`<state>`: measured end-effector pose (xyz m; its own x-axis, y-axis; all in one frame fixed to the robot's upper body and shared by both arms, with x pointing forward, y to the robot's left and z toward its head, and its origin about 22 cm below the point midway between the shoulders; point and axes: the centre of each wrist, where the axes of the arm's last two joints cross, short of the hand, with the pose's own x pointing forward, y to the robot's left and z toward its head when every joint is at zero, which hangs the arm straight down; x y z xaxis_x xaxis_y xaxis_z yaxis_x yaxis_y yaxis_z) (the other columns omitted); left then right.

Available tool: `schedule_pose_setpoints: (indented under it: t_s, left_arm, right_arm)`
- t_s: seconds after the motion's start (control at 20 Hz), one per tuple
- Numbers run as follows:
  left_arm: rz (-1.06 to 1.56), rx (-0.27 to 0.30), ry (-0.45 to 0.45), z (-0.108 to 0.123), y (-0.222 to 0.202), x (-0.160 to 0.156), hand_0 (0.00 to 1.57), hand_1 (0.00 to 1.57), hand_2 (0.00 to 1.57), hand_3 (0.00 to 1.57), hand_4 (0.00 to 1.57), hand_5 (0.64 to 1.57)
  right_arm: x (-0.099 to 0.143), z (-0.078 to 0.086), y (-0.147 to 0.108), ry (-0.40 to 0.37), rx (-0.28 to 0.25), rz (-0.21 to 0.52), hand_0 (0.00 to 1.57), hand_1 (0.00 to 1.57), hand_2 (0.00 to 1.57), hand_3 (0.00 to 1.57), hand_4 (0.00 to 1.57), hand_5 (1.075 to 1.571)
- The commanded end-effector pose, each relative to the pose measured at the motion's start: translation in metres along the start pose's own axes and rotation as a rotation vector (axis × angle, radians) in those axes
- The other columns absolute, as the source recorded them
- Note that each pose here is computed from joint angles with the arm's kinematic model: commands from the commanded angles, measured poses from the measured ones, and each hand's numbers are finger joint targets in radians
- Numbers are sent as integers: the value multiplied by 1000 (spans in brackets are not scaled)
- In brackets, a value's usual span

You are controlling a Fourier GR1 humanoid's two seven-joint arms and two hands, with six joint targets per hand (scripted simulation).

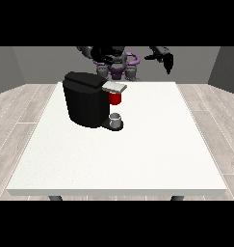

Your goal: Insert the coffee pod into the coffee machine and close the lid

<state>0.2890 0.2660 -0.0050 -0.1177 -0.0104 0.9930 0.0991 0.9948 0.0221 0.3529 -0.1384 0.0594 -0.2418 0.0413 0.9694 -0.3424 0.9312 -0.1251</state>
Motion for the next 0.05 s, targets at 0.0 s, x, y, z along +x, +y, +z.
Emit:
schedule_pose_setpoints:
  t_s: [0.0]
  left_arm:
    - [20, 37, 36, 17, 1, -12, 0, 0, 0, 0, 192, 1571]
  right_arm:
    - [-36, 44, 6, 49, -53, -94, 0, 0, 0, 0, 157, 1571]
